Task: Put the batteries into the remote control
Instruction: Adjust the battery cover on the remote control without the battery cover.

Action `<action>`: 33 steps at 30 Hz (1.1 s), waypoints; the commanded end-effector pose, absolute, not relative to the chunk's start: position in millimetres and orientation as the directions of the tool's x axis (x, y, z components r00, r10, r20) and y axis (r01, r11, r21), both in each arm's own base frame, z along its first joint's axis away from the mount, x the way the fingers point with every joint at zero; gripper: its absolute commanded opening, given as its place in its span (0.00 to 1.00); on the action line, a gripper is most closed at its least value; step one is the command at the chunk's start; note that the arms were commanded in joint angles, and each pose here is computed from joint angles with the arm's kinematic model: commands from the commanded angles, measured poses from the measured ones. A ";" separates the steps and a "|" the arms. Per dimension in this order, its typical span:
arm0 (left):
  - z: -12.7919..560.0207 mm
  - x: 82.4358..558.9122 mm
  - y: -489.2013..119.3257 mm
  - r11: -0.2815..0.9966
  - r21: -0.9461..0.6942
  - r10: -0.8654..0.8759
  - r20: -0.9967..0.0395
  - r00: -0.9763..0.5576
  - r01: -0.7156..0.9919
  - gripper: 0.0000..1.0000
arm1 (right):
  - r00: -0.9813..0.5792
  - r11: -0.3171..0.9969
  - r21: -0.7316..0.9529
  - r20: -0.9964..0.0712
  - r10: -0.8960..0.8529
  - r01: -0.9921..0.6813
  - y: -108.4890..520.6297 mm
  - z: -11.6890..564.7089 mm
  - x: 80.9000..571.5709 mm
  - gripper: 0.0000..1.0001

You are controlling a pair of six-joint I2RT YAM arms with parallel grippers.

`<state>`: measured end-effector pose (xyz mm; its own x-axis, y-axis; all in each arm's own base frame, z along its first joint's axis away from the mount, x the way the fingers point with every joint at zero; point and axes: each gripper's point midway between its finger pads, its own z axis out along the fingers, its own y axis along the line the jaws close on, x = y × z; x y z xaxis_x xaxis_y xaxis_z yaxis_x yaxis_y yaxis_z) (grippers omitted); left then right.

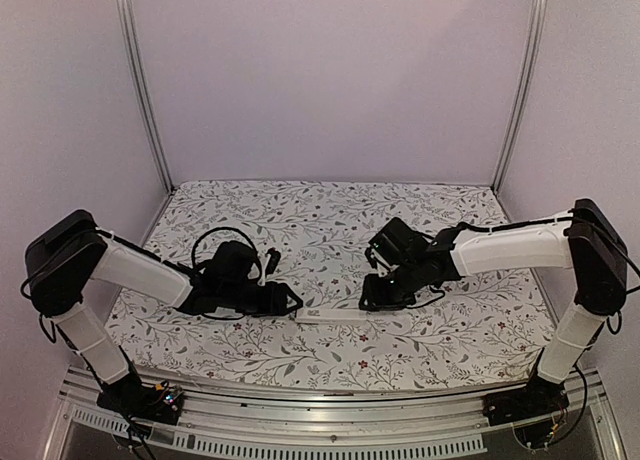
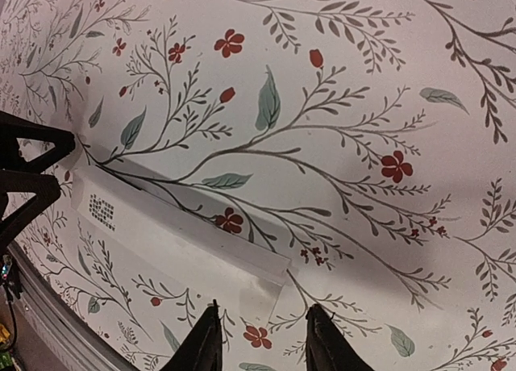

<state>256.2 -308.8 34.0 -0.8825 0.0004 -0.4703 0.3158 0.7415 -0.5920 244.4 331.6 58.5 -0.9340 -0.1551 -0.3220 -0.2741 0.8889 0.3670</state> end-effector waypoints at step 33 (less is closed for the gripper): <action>15.7 238.4 -322.2 0.716 -0.635 0.039 -0.379 -0.925 0.291 0.26 | -0.957 0.896 0.374 -0.247 -0.151 -0.238 330.4 17.5 230.0 0.23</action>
<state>247.4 -322.0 27.0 -0.9124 0.0176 -0.4090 0.3008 0.7064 -0.6407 235.8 336.1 34.1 -0.9515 -0.1422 -0.2729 -0.2467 0.8824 0.4006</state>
